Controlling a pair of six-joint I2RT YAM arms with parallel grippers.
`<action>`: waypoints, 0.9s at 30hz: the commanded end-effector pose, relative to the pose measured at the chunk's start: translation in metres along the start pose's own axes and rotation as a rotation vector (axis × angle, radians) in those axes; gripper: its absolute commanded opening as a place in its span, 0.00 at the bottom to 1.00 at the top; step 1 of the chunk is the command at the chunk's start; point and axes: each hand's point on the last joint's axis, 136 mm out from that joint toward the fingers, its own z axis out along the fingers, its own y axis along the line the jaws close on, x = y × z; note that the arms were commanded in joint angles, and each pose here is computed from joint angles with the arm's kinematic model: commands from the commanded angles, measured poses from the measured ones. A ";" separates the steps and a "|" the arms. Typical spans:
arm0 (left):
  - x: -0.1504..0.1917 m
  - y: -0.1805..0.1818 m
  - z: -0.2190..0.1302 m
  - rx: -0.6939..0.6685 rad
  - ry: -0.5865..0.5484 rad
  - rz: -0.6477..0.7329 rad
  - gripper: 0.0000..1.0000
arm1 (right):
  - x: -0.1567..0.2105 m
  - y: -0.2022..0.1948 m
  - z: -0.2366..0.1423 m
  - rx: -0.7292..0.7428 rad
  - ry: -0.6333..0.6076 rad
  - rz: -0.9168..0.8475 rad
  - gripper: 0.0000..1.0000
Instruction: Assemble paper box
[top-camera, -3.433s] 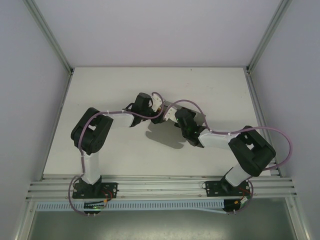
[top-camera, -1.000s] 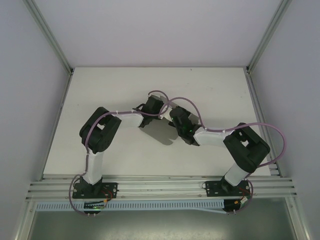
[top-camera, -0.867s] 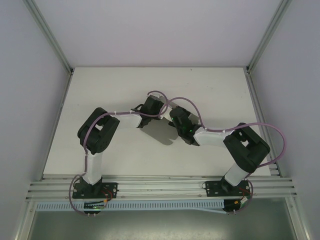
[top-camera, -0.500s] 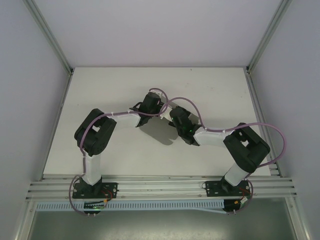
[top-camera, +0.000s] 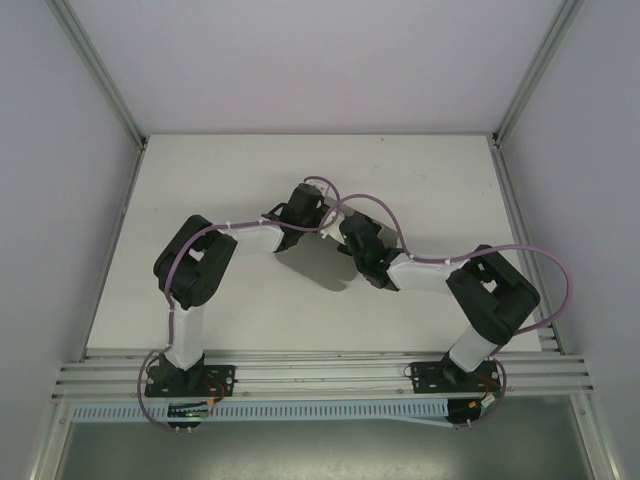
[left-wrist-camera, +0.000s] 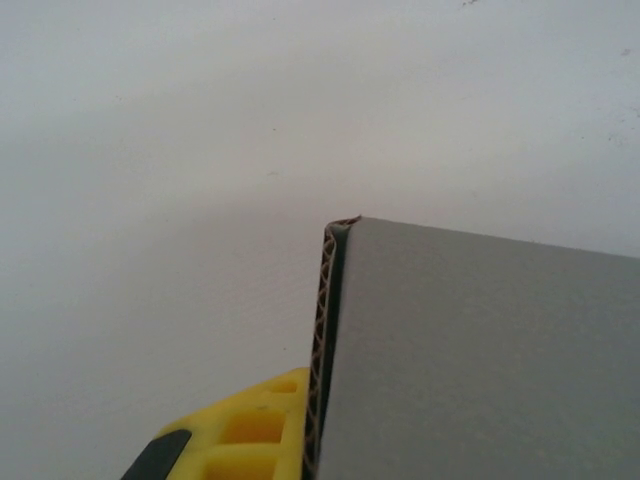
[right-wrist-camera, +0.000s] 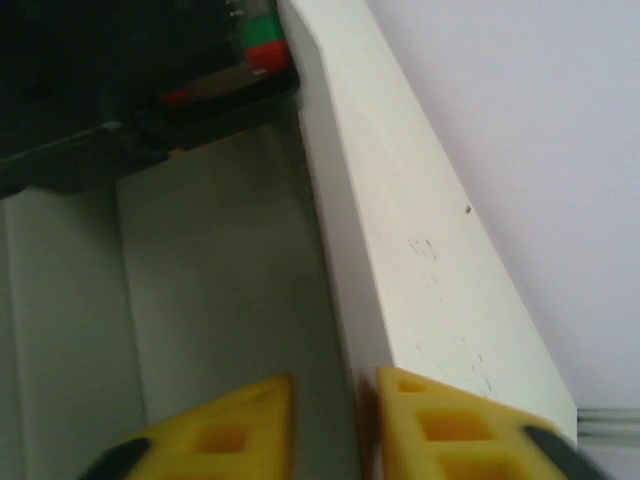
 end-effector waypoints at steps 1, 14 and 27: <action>-0.022 0.017 -0.008 -0.056 -0.076 -0.070 0.00 | -0.003 -0.007 -0.014 -0.037 -0.019 0.104 0.45; -0.040 0.029 -0.062 -0.079 -0.106 -0.238 0.00 | 0.015 -0.135 -0.066 0.014 -0.097 0.725 0.99; -0.051 0.023 -0.079 -0.032 -0.110 -0.291 0.00 | 0.000 -0.101 -0.024 -0.232 -0.060 0.766 0.99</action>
